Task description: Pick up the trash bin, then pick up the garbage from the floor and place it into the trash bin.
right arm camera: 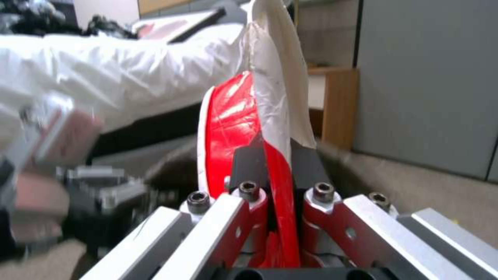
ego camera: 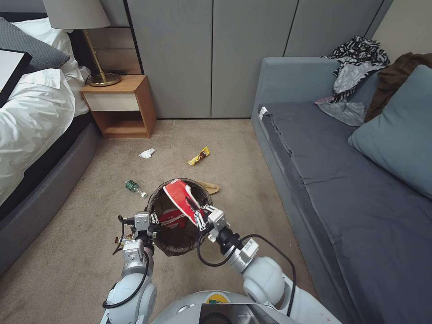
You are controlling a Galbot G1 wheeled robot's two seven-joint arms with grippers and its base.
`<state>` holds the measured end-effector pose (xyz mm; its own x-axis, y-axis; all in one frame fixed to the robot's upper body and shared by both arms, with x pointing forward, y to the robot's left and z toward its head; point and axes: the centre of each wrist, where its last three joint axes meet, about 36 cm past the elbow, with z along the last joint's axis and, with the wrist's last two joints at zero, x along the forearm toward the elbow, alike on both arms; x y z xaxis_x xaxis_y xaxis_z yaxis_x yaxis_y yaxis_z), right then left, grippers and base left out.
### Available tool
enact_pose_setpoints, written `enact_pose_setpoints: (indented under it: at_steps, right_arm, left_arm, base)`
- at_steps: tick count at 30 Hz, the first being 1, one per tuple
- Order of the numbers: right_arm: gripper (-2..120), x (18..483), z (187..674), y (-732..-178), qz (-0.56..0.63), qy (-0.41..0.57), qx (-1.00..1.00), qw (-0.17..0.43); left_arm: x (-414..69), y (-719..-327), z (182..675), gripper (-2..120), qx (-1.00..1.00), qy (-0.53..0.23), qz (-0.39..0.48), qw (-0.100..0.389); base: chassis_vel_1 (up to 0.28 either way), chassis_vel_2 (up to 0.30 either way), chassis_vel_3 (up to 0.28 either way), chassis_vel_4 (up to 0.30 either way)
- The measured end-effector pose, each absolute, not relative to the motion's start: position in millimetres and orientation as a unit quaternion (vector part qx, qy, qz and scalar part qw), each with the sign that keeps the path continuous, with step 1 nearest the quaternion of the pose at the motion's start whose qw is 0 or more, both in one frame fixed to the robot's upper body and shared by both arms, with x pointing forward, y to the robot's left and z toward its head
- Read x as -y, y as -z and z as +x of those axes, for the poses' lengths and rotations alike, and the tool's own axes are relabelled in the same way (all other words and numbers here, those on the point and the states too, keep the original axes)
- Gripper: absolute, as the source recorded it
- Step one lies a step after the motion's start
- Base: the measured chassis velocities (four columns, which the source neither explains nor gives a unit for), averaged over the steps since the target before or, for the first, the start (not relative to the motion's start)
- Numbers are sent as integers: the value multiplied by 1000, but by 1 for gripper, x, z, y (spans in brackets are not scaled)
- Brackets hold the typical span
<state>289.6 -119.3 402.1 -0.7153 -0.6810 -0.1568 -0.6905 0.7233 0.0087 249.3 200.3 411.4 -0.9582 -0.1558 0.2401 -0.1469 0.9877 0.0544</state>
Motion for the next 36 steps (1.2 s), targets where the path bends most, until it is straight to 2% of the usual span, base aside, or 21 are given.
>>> enact_pose_setpoints:
  at_steps: [6,21,24,26,28,29,32,33,36]
  right_arm:
    - [0,97,288,-367,-372,-35,-927,36]
    - [0,84,299,-345,-354,-31,-934,30]
    - [13,83,300,-346,-352,-31,-935,31]
    - [16,83,300,-346,-352,-31,-935,31]
    - [27,82,299,-346,-351,-31,-935,31]
    - [27,82,299,-346,-351,-31,-935,31]
    - [41,83,298,-345,-350,-30,-936,31]
    - [41,83,298,-345,-350,-30,-936,31]
    - [56,84,299,-346,-349,-28,-936,32]
  left_arm:
    - [-198,-418,247,3,990,15,74,118]
    - [-196,-422,244,3,990,12,74,117]
    - [-196,-421,243,3,990,12,75,117]
    - [-196,-421,244,3,990,12,75,117]
    - [-195,-421,244,3,990,12,75,117]
    - [-195,-421,244,3,990,12,75,117]
    - [-195,-419,244,3,990,12,75,119]
    - [-195,-419,244,3,990,12,75,119]
    - [-195,-419,244,3,990,12,75,119]
  base:
    - [0,0,0,0]
    - [0,0,0,0]
    - [0,0,0,0]
    - [0,0,0,0]
    - [0,0,0,0]
    - [0,0,0,0]
    - [0,0,0,0]
    - [0,0,0,0]
    - [0,0,0,0]
